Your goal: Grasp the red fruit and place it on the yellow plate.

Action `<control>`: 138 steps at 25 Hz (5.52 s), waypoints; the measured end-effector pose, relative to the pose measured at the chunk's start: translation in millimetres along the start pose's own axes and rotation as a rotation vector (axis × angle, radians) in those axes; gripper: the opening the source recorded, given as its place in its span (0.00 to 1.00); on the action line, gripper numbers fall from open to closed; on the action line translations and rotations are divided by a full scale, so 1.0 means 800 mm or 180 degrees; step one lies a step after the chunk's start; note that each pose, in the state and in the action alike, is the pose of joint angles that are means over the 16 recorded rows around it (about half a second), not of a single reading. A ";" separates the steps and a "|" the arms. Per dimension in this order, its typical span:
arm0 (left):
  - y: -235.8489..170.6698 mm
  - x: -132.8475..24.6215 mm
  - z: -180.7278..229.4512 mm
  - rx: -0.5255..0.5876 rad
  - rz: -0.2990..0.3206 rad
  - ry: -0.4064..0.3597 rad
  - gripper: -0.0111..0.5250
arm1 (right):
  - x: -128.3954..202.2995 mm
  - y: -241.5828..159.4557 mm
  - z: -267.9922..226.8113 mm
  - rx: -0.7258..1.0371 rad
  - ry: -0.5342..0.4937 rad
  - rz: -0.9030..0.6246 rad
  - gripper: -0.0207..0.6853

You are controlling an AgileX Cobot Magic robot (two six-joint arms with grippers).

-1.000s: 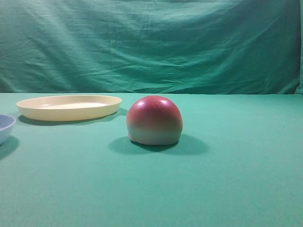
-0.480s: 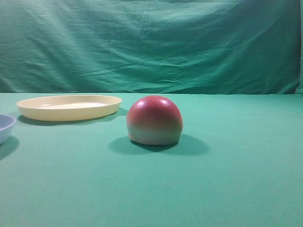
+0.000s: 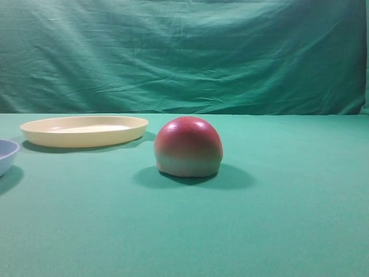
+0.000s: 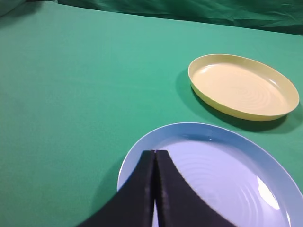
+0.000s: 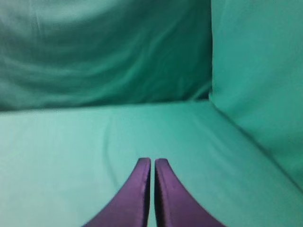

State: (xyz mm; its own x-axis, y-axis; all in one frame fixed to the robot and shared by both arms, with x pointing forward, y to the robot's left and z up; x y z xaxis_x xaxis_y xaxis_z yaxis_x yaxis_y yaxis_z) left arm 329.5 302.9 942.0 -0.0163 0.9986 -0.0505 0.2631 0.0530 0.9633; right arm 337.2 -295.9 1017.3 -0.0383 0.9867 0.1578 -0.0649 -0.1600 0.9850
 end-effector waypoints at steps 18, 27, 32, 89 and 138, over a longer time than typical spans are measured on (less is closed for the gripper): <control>0.000 0.000 0.000 0.0000 0.0000 0.0000 0.02 | 0.030 -0.003 0.100 0.2852 0.0197 -0.0652 0.03; 0.000 0.000 0.000 0.0000 0.0000 0.0000 0.02 | 0.078 -0.020 0.142 0.3566 0.0893 -0.0710 0.03; 0.000 0.000 0.000 0.0000 0.0000 0.0000 0.02 | 0.129 -0.029 0.163 0.3650 0.1510 -0.0938 0.03; 0.000 0.000 0.000 0.0000 0.0000 0.0000 0.02 | 0.387 -0.095 0.355 0.2947 0.2706 -0.1653 0.45; 0.000 0.000 0.000 0.0000 0.0000 0.0000 0.02 | 0.338 0.122 0.283 0.2953 0.1682 -0.1608 0.03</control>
State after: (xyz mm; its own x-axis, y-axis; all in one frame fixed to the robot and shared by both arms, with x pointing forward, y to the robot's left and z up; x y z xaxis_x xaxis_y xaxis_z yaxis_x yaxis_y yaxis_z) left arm 329.5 302.9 942.0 -0.0163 0.9986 -0.0505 0.2631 0.0530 0.9633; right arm 546.1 -38.9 1172.1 -0.6380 0.7637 -0.0985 0.5500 0.5414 0.6359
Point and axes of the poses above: a point on each arm's last joint axis where the gripper is mounted, z pointing out along that axis toward the gripper, x along the wrist's bending axis when the last joint is at zero, y = z × x, the point moved 4 cm from there along z, pointing out along that axis toward the gripper, and after that the axes turned 5 degrees about z, right-handed, at the moved point
